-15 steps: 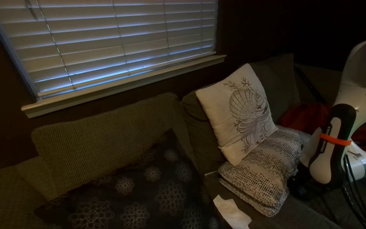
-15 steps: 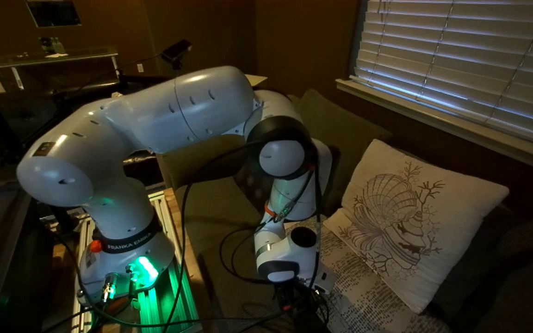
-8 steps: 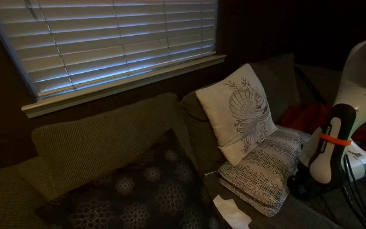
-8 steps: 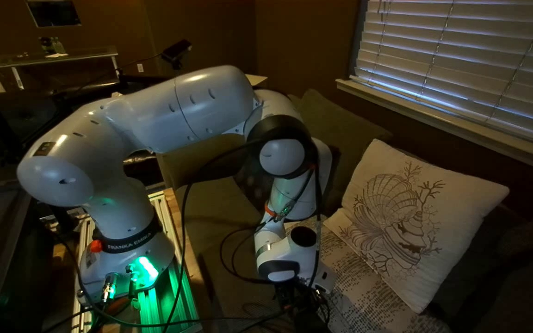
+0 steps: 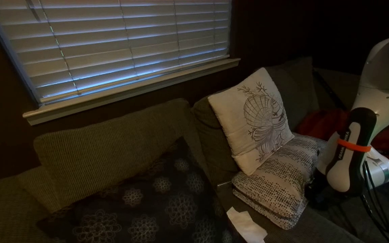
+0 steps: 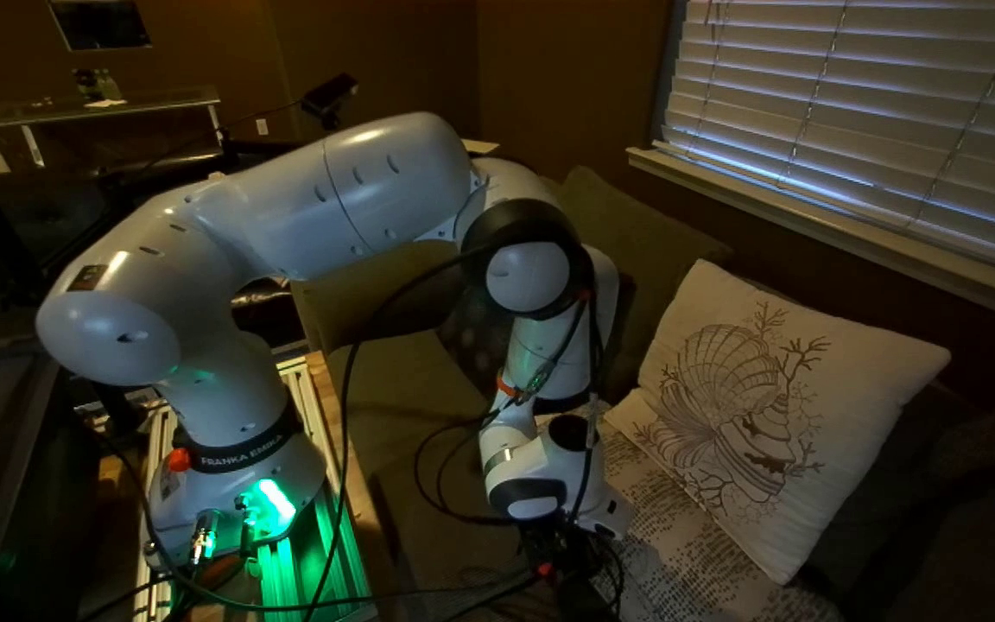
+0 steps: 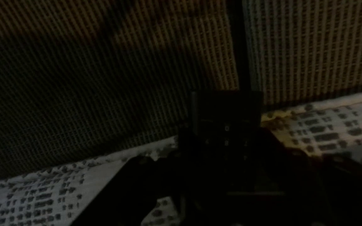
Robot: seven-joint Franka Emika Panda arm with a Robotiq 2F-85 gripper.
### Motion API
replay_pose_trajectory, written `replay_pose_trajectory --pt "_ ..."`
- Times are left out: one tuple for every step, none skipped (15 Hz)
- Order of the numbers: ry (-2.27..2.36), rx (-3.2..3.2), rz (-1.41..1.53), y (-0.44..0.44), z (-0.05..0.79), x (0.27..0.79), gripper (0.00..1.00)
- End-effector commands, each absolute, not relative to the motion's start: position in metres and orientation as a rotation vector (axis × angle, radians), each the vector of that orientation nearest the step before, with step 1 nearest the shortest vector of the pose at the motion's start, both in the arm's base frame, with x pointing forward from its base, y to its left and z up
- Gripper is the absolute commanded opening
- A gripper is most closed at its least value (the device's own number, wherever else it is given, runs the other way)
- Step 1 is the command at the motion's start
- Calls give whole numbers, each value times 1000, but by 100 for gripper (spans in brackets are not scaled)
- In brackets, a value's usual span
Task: Place the remote control between the two pillows.
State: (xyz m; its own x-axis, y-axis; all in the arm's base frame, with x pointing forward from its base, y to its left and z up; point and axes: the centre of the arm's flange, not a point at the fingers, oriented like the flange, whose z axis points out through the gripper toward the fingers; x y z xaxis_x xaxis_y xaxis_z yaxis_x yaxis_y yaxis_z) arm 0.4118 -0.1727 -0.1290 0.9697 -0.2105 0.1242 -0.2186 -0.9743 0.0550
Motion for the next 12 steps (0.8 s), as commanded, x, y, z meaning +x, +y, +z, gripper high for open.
replay_pose_trajectory --pt "-290 3020 241 -166 -97 445 30" --pt "-275 3015 238 -165 -96 450 30" --pt "-263 3012 228 -164 -95 454 30" --pt "-246 3012 227 -163 -96 458 30" --pt "-221 3011 233 -160 -97 462 30" --pt "-205 3004 242 -158 -98 465 30" --pt "-186 3001 262 -156 -98 467 30" --pt "-181 2992 280 -155 -98 468 30" --pt "-178 2982 296 -154 -97 469 30" --pt "-173 2978 312 -154 -95 470 30" --pt "-171 2973 323 -153 -95 470 30" --pt "-172 2970 333 -153 -94 471 30"
